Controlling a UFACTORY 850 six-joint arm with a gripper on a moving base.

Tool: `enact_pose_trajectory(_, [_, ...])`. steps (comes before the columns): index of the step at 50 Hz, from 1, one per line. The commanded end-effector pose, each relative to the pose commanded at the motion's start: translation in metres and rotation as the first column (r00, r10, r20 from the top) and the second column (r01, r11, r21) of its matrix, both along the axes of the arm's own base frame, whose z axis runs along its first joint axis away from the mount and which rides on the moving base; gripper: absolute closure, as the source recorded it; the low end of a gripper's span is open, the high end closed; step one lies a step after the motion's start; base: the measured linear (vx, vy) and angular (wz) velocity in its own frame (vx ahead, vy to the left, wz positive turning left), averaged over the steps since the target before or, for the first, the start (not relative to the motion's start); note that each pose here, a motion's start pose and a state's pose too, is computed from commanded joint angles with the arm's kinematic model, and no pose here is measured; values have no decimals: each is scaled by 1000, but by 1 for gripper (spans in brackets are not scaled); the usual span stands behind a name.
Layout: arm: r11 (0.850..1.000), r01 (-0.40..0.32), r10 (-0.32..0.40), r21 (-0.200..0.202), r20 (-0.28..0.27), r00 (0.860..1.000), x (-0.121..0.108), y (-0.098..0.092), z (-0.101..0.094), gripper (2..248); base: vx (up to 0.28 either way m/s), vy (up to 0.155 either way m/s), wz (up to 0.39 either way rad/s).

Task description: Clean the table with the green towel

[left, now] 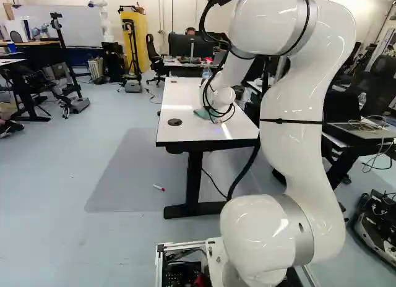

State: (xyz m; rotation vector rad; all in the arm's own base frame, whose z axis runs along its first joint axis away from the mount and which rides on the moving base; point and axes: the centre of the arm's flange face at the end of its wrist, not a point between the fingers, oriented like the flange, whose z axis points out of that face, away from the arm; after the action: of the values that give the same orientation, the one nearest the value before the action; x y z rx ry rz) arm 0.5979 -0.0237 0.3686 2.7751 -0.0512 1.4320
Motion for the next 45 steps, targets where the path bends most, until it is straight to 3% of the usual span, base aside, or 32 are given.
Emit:
enact_pose_trajectory(28, [1000,0,0,0,0,1000,1,0,0,206,0,0,0])
enact_pose_trajectory(45, [1000,-4,4,-1,19,1000,28,1,-3,206,0,0,0])
